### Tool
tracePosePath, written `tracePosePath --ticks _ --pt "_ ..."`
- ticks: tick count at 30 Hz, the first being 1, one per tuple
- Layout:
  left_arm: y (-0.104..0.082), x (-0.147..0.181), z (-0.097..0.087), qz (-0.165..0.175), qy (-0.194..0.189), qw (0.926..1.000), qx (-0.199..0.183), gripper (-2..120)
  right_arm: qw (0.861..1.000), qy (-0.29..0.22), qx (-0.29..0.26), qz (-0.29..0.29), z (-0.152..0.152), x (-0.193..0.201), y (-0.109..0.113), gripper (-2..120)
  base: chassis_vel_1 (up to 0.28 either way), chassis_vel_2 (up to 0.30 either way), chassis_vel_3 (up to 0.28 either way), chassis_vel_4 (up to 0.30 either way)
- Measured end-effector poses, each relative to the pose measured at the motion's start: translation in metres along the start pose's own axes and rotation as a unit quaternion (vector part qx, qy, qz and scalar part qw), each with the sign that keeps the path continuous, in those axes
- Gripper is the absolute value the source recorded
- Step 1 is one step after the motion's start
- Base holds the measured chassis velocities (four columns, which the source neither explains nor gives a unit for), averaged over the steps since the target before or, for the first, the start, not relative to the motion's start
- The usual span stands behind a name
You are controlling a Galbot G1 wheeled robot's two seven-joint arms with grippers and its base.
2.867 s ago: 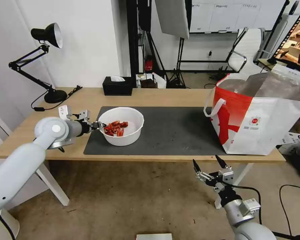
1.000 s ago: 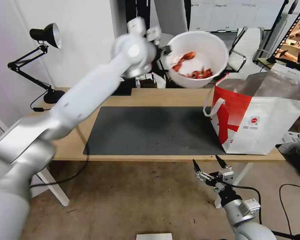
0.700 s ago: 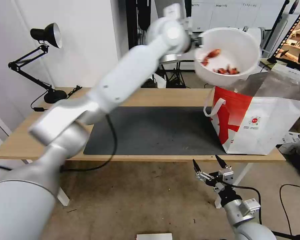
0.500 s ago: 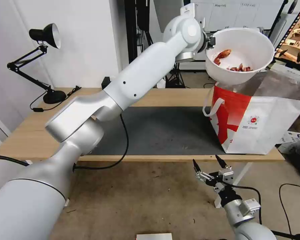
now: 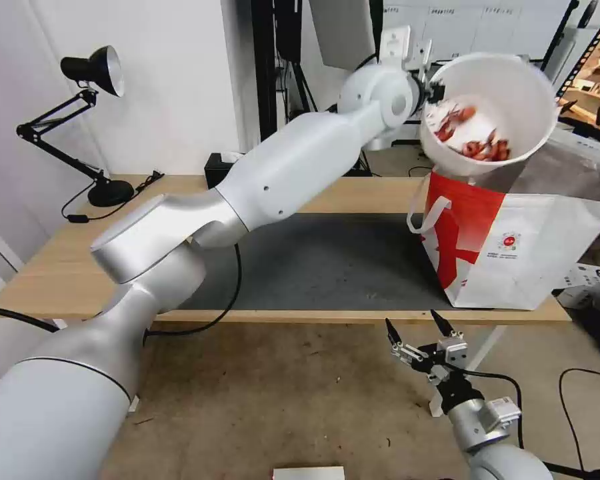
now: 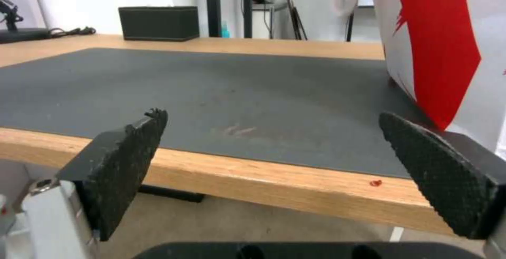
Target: Pick up the trash from the table and place it into the takeout bag.
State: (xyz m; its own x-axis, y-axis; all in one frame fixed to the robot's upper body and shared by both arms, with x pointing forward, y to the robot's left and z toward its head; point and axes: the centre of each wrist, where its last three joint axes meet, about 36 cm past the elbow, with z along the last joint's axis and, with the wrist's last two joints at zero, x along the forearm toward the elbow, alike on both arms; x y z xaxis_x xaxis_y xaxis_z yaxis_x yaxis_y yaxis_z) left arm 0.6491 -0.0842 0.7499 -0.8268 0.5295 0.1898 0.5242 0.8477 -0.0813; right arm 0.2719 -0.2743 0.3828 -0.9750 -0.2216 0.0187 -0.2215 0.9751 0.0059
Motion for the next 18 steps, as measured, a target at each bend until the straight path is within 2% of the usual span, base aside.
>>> tracePosePath --ticks 5,15,18 --pt "-0.001 -0.002 0.014 -0.005 0.021 0.9997 -0.010 0 1.000 0.000 0.000 0.000 0.000 0.000 0.000 100 0.000 0.000 0.000 0.000" --pt "-0.007 0.003 0.012 0.016 0.035 0.9990 -0.021 0 1.000 0.000 0.000 0.000 0.000 0.000 0.000 100 0.000 0.000 0.000 0.000" --pt "-0.012 0.004 0.014 0.025 0.035 0.9985 -0.035 0 1.000 0.000 0.000 0.000 0.000 0.000 0.000 100 0.000 0.000 0.000 0.000"
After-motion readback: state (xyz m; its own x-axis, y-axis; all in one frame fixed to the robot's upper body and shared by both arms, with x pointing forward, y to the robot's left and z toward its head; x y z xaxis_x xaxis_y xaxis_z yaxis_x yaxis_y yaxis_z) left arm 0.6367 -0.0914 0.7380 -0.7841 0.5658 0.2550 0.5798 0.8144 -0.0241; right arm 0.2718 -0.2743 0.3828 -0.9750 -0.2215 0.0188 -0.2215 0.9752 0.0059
